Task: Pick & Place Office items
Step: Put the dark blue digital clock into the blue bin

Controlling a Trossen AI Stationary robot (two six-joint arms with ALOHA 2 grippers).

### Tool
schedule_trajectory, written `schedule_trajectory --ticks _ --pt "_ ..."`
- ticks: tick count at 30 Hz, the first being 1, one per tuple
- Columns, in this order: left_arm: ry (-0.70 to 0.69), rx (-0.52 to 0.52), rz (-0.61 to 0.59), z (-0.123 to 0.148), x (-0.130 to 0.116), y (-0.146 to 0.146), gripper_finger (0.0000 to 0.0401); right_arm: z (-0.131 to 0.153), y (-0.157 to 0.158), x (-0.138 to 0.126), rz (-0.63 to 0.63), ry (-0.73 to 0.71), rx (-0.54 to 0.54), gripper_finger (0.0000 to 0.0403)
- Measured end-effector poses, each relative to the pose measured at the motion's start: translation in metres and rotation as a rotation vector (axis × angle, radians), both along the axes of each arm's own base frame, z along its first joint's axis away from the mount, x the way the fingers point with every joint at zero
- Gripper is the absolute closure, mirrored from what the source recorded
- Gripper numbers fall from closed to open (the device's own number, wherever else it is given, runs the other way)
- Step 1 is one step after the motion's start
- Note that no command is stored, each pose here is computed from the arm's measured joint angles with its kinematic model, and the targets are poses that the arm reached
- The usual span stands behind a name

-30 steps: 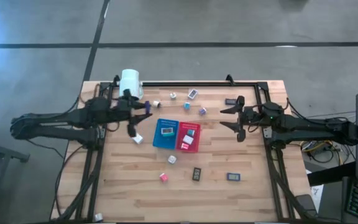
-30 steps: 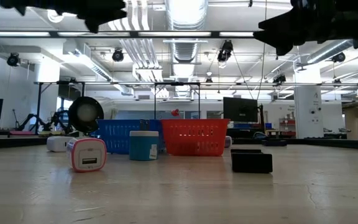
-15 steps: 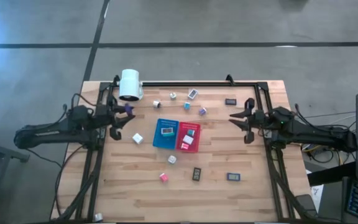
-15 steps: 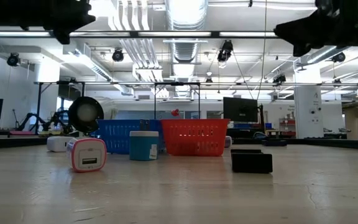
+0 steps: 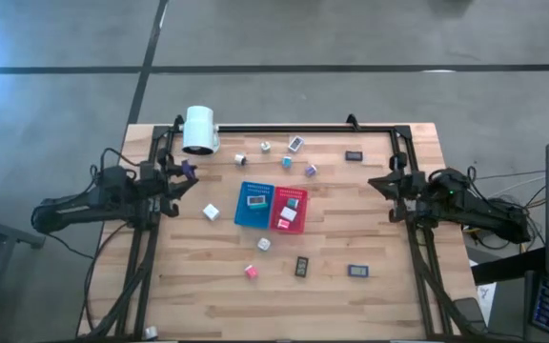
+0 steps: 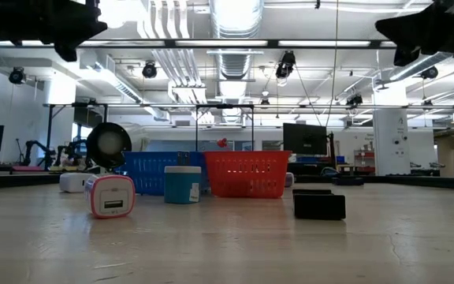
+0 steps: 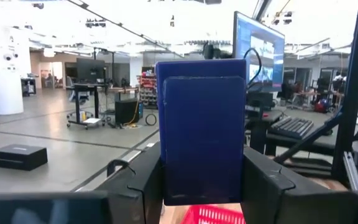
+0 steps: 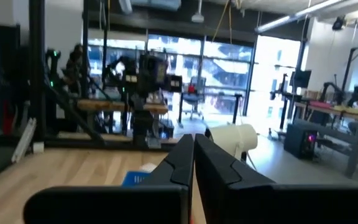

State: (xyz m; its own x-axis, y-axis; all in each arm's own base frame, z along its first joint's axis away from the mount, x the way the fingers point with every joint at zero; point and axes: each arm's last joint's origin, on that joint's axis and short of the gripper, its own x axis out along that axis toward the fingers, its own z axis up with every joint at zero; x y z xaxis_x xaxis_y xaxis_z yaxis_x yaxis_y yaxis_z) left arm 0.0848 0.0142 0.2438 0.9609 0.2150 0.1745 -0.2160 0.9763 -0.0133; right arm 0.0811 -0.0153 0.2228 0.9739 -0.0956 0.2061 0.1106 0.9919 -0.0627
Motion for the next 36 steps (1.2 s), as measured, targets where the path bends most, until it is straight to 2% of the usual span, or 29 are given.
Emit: schedule_trajectory --ticks 10,14,22,29,36 --pt "0.032 0.010 0.002 -0.022 0.002 0.000 0.0247 -0.001 0.000 0.002 0.000 0.001 0.009 0.0394" --pt "-0.021 0.035 0.006 -0.027 0.005 0.001 0.0247 -0.001 -0.001 0.002 -0.002 0.004 0.004 0.0394" --pt "-0.009 0.061 0.011 -0.034 0.007 0.001 0.0247 -0.002 -0.001 0.002 -0.005 0.008 0.007 0.0394" --pt "0.026 0.109 0.020 -0.036 0.007 0.001 0.0247 -0.010 -0.007 0.003 -0.207 -0.004 0.027 0.0394" --pt "0.024 0.110 0.018 -0.036 0.008 0.001 0.0247 -0.011 -0.008 0.004 -0.219 -0.006 0.026 0.0394"
